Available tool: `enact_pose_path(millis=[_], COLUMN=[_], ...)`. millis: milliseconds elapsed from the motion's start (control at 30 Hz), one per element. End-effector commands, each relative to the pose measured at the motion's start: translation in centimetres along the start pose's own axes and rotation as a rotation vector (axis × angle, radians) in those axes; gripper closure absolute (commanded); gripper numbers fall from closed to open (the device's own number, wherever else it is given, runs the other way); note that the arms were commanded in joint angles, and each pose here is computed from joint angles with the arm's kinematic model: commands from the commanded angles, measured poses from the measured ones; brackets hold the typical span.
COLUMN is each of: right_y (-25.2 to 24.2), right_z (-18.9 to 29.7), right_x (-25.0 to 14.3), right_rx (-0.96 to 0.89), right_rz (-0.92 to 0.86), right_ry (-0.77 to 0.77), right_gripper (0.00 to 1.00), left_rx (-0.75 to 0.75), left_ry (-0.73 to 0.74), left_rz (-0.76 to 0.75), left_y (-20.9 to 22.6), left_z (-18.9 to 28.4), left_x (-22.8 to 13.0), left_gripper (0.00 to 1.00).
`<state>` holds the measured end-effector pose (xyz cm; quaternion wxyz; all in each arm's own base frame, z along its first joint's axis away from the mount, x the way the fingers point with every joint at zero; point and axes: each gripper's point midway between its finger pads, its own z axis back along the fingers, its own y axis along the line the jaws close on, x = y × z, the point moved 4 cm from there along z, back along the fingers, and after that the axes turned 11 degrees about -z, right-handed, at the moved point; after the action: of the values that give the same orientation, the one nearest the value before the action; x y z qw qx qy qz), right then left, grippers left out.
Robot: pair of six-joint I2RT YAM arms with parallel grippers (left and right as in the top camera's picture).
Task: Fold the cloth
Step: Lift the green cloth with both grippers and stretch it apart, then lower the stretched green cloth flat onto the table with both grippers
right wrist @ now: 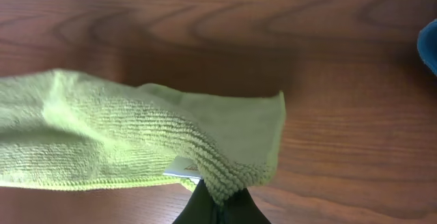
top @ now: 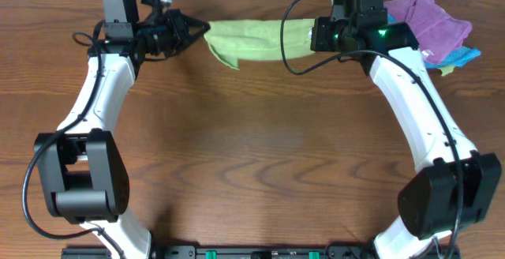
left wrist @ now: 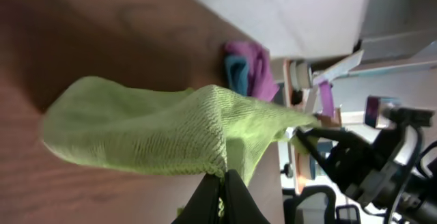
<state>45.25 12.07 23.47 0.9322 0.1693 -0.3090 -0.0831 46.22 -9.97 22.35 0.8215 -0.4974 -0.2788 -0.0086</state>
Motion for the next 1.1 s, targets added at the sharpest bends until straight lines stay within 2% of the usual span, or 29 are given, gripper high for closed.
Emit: enact_pose_path(millis=[0, 233, 367, 467, 700, 967, 1067], right_y=[0.4, 1.7, 2.4, 2.7, 1.2, -1.4, -2.2], right_z=[1.1, 1.6, 2.1, 2.0, 1.0, 2.4, 4.0], right_x=[1.2, 3.6, 5.9, 6.6, 2.0, -3.4, -5.5], right_rx=[0.011, 0.067, 0.090, 0.103, 0.018, -0.099, -0.124], right_rz=[0.021, 0.035, 0.044, 0.053, 0.072, 0.090, 0.102], right_ry=[-0.053, -0.170, -0.288, -0.325, -0.099, 0.162, 0.231], right_gripper=[0.99, 0.99, 0.99, 0.99, 0.99, 0.99, 0.99], left_rx=[-0.007, -0.048, -0.013, 0.010, -0.076, 0.000, 0.028], left_ry=[-0.009, -0.142, -0.227, -0.250, -0.036, 0.214, 0.366], left_rz=[-0.066, -0.101, -0.177, -0.204, -0.228, -0.181, -0.161], left_y=[-0.1, -2.2, -3.9, -4.0, -3.7, -1.1, -0.6], left_z=[0.0, 0.7, 1.5, 1.6, 0.7, 1.2, 2.3], left_x=[0.4, 4.1, 6.8, 7.4, 3.1, -3.5, -7.4], left_gripper=[0.94, 0.94, 0.94, 0.94, 0.94, 0.94, 0.94])
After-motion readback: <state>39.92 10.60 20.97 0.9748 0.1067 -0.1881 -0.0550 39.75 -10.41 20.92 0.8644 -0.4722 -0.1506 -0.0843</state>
